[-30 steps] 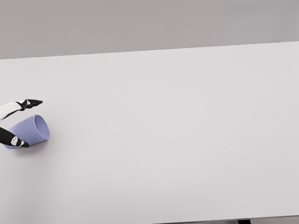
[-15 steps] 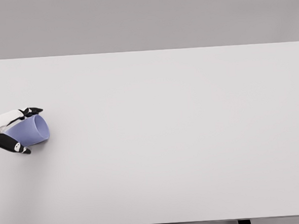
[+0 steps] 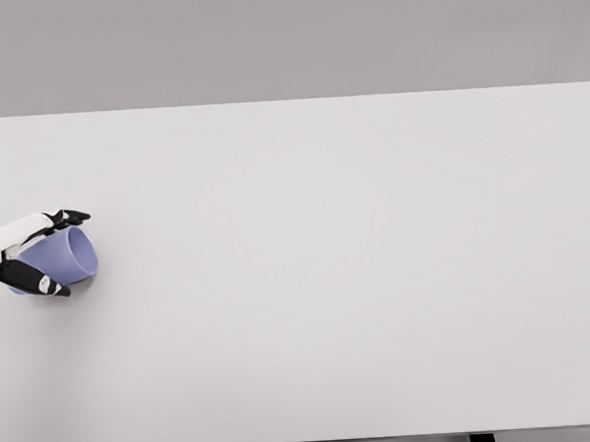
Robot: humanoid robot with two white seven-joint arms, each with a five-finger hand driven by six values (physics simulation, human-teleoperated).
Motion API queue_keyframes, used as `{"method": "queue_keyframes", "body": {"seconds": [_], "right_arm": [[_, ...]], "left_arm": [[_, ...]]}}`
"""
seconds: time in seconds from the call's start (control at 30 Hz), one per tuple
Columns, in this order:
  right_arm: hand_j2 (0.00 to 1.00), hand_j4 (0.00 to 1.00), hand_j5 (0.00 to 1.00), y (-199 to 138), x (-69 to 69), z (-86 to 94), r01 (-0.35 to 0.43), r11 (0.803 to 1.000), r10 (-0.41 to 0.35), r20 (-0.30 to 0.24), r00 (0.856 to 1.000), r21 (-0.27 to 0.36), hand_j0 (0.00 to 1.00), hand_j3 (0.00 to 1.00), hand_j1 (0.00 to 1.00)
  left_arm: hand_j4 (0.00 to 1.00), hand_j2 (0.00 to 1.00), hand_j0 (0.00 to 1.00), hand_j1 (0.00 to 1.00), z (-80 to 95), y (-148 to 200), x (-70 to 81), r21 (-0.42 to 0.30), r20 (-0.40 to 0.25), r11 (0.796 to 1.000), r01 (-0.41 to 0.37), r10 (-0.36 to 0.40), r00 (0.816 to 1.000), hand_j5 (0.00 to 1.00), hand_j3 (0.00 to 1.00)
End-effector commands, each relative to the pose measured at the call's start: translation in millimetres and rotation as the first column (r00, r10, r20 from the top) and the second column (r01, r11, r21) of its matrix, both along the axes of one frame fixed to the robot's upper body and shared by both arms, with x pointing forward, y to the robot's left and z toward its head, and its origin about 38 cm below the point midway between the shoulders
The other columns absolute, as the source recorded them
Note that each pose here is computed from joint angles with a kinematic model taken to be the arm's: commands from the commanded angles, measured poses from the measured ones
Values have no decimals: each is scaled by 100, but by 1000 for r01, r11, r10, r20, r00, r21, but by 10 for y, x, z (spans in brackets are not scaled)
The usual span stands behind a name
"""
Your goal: Flip the cup with left arm and place it on the table
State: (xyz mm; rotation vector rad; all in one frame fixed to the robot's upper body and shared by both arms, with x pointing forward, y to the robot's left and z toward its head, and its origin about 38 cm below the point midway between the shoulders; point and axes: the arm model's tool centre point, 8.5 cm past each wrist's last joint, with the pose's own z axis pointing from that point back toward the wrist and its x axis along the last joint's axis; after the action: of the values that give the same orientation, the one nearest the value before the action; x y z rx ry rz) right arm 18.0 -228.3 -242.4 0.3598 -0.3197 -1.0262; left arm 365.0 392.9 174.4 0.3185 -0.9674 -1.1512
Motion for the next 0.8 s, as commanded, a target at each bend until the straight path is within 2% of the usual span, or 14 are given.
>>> {"method": "queue_keyframes", "body": {"seconds": [0.0,0.1,0.33,0.4,0.47,0.5,0.63,0.7,0.77], "right_arm": [[100,100,100,0,2,0,-1,1000,1,1,1000,0,100,100,100],[100,100,100,0,2,0,-1,1000,1,1,1000,0,100,100,100],[100,100,100,2,-3,1,-1,1000,1,0,1000,0,100,100,100],[100,100,100,0,2,0,-1,1000,1,1,1000,0,100,100,100],[100,100,100,0,2,0,-1,1000,1,1,1000,0,100,100,100],[100,100,100,0,2,0,-1,1000,1,1,1000,0,100,100,100],[100,100,100,0,2,0,-1,1000,1,1,1000,0,100,100,100],[100,100,100,0,2,0,-1,1000,1,1,1000,0,100,100,100],[100,100,100,2,-3,1,-1,1000,1,0,1000,0,100,100,100]], "left_arm": [[84,84,84,84,-5,14,7,10,-3,1000,-19,19,1000,84,84],[71,71,71,71,-2,12,12,9,5,1000,-22,22,1000,71,71],[67,67,67,67,39,0,32,-3,19,1000,-18,18,1000,67,67],[67,67,67,67,88,-93,48,-49,62,998,46,-43,997,67,67],[66,66,66,66,228,-147,69,-99,144,989,114,-100,985,66,66],[65,65,65,65,260,-145,73,-112,171,987,118,-98,980,65,65],[62,62,62,62,323,-191,74,-188,205,972,143,-104,973,62,62],[62,62,62,62,410,-218,87,-238,243,956,171,-111,964,62,62],[62,62,62,62,511,-280,107,-297,293,931,211,-121,948,62,62]]}}
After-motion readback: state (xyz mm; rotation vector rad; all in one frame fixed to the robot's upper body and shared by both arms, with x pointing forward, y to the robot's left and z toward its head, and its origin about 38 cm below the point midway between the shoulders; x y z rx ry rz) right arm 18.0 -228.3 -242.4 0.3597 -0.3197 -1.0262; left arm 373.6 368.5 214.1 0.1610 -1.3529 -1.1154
